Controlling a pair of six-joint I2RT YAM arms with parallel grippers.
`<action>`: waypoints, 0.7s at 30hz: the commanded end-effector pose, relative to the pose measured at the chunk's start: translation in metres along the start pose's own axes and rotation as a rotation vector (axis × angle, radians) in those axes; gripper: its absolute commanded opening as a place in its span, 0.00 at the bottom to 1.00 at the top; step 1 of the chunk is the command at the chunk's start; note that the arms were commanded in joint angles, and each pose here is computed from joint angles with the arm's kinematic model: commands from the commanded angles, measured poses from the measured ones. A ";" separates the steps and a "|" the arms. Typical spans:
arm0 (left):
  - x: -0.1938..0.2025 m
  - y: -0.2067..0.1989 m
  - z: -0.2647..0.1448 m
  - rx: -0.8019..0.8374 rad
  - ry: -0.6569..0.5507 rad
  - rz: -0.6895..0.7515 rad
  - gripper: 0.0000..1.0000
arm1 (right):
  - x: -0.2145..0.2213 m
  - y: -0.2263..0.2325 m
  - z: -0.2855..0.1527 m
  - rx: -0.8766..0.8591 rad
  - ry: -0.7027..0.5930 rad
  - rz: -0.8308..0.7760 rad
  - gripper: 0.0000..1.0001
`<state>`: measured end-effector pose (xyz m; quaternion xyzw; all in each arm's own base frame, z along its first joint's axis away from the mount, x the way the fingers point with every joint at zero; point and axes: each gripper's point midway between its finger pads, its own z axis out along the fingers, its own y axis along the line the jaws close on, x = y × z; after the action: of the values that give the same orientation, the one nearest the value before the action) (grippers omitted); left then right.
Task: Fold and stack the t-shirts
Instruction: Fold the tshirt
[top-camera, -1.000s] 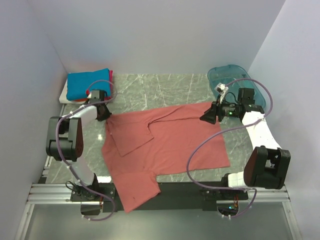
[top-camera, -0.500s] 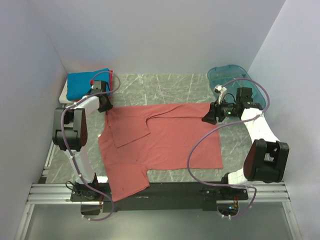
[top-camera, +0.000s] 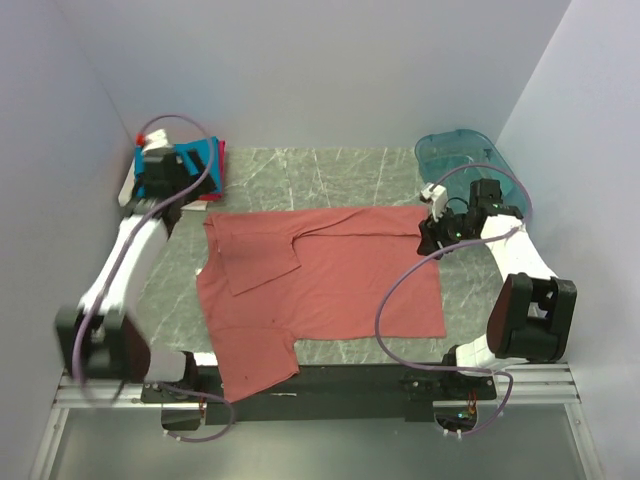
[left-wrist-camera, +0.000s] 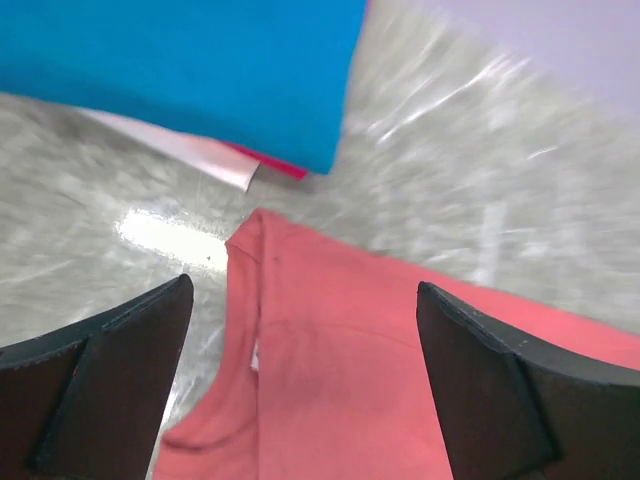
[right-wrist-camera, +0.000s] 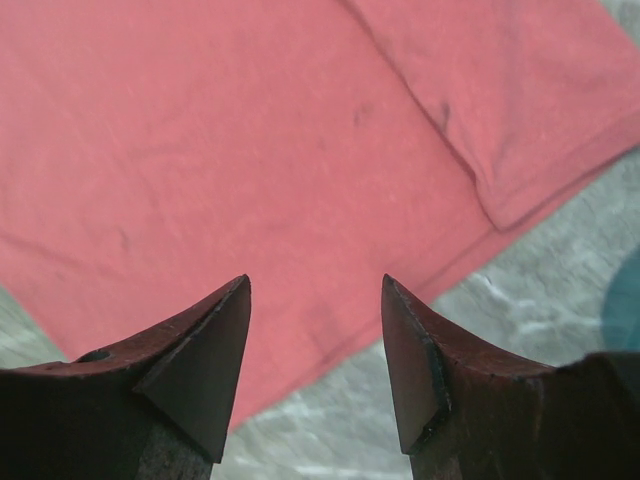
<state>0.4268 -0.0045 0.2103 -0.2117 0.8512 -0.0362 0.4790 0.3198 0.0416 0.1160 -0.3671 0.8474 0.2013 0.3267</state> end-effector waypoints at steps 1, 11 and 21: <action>-0.005 0.009 -0.048 0.055 -0.069 -0.052 0.99 | 0.023 -0.004 -0.006 0.036 0.110 -0.104 0.61; 0.105 0.032 -0.087 0.133 0.092 -0.232 0.99 | 0.079 -0.022 -0.005 0.174 0.328 0.061 0.57; 0.146 0.071 -0.074 -0.091 0.113 -0.490 0.88 | 0.095 -0.036 0.021 0.185 0.360 0.235 0.57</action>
<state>0.2689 -0.0192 0.1006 -0.3763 0.8421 -0.1227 0.3665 0.2902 -0.0135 0.0268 -0.2880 0.9387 0.0993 0.1612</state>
